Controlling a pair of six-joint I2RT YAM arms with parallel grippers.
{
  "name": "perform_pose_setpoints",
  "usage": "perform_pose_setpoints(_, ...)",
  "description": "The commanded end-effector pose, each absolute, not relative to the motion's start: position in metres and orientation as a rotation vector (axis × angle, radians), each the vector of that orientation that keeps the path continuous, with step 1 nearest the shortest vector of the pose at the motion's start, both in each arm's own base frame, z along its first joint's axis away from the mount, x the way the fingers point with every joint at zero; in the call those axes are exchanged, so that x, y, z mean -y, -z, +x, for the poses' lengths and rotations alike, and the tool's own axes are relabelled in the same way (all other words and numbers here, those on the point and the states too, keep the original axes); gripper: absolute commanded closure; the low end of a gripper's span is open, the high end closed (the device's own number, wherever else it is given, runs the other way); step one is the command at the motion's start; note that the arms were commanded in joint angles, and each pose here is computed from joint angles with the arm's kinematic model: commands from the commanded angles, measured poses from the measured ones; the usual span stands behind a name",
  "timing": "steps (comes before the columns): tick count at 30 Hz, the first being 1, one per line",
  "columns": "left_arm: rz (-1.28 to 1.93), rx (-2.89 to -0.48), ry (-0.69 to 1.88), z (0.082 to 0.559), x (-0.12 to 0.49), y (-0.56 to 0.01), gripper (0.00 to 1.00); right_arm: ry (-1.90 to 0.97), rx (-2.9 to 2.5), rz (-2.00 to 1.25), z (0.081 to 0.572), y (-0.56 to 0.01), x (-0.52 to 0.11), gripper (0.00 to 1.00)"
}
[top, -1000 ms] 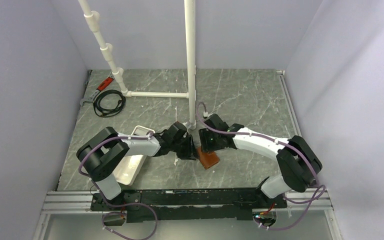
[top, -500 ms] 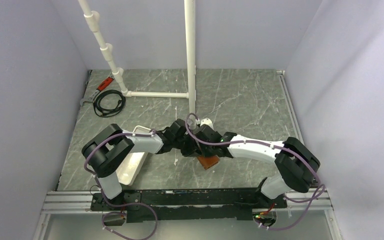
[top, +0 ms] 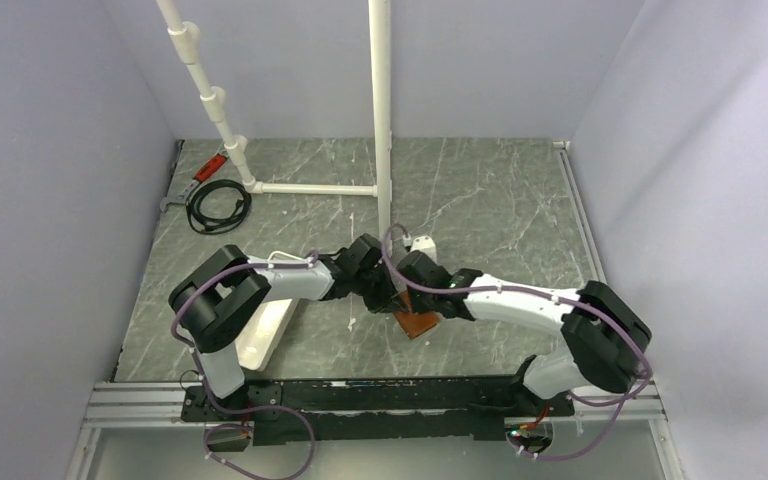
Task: Put the credit cards into the card holder
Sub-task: Open the card holder at the center of the board.
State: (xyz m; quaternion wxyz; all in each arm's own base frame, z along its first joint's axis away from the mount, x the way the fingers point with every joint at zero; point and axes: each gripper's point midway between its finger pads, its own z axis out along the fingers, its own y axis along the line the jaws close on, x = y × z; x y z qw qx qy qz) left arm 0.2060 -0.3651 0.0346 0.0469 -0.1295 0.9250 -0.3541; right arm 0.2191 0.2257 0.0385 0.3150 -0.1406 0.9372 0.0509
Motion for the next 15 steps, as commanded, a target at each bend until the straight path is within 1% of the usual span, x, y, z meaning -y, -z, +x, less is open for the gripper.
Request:
perform_pose_setpoints(1, -0.557, -3.020, 0.463, 0.177, 0.288, 0.049, 1.00, -0.359, -2.553, -0.160, 0.224, -0.045, -0.207, 1.00)
perform_pose_setpoints(4, -0.566, -3.034, 0.418, 0.173, 0.281, 0.054, 1.00, -0.575, -2.545, 0.024, 0.230, -0.056, -0.188, 1.00)
perform_pose_setpoints(8, -0.528, -3.026, 0.427, 0.176, 0.282, 0.053, 1.00, -0.545, -2.528, 0.016, 0.231, -0.073, -0.172, 1.00)
perform_pose_setpoints(9, -0.499, -3.018, 0.454, 0.179, 0.285, 0.051, 1.00, -0.527, -2.531, -0.017, 0.229, -0.075, -0.170, 0.92)
perform_pose_setpoints(10, -0.468, -3.009, 0.483, 0.181, 0.289, 0.048, 1.00, -0.485, -2.545, -0.036, 0.226, -0.074, -0.168, 0.75)
perform_pose_setpoints(11, -0.437, -2.998, 0.513, 0.183, 0.293, 0.045, 1.00, -0.427, -2.581, -0.051, 0.223, -0.072, -0.164, 0.64)
perform_pose_setpoints(12, -0.402, -2.984, 0.541, 0.185, 0.296, 0.041, 1.00, -0.362, -2.622, -0.062, 0.220, -0.067, -0.158, 0.58)
perform_pose_setpoints(13, -0.376, -2.972, 0.558, 0.187, 0.299, 0.038, 1.00, -0.378, -2.649, -0.112, 0.215, -0.065, -0.162, 0.53)
perform_pose_setpoints(15, -0.347, -2.959, 0.553, 0.191, 0.299, 0.034, 1.00, -0.570, -2.638, -0.276, 0.198, -0.068, -0.190, 0.41)
